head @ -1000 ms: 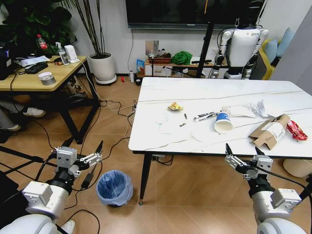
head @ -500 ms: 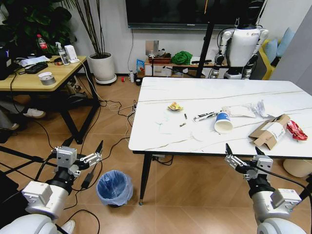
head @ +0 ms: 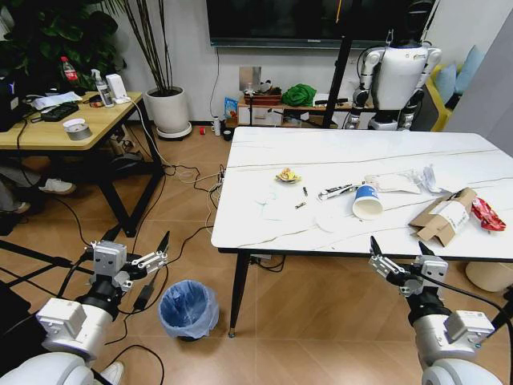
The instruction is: Pick up the trash bin and place the trash from the table into it.
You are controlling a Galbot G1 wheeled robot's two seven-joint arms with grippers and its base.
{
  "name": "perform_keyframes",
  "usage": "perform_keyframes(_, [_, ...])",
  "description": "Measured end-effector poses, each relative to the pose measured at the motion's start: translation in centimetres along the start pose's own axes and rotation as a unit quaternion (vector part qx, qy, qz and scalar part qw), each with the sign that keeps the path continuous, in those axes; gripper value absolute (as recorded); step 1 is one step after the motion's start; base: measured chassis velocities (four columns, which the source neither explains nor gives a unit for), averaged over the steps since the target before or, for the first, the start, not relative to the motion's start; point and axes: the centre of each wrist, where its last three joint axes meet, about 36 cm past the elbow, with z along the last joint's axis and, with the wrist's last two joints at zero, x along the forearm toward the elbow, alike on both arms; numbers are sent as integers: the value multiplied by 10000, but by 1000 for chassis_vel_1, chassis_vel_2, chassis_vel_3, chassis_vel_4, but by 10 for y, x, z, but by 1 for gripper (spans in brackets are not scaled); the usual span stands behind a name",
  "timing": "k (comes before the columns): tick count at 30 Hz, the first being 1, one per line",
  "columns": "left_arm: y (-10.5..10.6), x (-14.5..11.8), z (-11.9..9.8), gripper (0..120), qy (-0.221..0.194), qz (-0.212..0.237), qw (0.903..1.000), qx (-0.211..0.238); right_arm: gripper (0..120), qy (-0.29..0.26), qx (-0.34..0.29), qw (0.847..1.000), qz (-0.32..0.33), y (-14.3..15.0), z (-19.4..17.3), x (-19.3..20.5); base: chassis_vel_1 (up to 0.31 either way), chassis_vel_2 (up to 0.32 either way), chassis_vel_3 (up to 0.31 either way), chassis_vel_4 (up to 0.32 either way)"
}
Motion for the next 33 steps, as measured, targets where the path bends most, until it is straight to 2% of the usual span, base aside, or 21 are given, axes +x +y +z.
perform_keyframes(33, [0,1,2,100,81,64,9999,-32,100,14,-6,10000,-25,1,3,1,0,0,0,0])
